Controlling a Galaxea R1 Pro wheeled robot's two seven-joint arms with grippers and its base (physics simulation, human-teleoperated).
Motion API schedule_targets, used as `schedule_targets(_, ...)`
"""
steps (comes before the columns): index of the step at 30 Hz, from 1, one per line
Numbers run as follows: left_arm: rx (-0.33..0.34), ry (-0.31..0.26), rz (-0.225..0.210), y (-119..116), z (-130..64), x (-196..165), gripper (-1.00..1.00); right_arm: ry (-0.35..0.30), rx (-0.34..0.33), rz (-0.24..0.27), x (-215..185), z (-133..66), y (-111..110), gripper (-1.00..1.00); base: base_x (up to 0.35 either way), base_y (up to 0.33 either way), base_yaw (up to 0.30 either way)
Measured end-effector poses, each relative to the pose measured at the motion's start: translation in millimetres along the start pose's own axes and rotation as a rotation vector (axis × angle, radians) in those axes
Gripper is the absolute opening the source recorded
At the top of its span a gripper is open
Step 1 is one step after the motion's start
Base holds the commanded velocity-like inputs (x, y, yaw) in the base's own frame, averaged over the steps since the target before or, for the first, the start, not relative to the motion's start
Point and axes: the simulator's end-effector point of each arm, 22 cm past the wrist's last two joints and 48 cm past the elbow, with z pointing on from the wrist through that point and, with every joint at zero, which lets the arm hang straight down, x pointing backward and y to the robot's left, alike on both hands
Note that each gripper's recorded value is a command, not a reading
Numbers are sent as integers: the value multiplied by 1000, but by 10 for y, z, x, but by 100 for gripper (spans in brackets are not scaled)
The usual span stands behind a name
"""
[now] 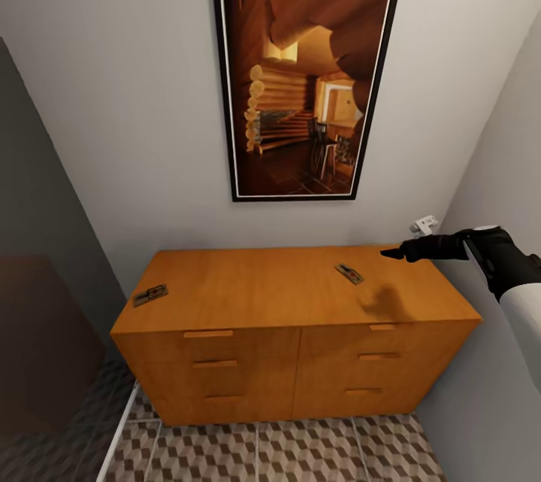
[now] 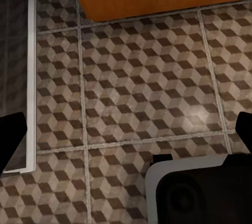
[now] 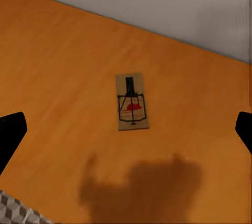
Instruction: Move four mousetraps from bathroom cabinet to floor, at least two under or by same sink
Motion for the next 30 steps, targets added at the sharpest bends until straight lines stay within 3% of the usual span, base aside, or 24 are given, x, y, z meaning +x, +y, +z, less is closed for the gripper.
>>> schedule_targets(12, -1, 0, 0, 4, 0, 1, 100, 17, 5, 14, 116, 53, -16, 100, 208, 0, 0)
schedule_targets(30, 0, 0, 0, 0, 1, 1, 100, 59, -15, 63, 357, 145, 26, 100, 15, 0, 0)
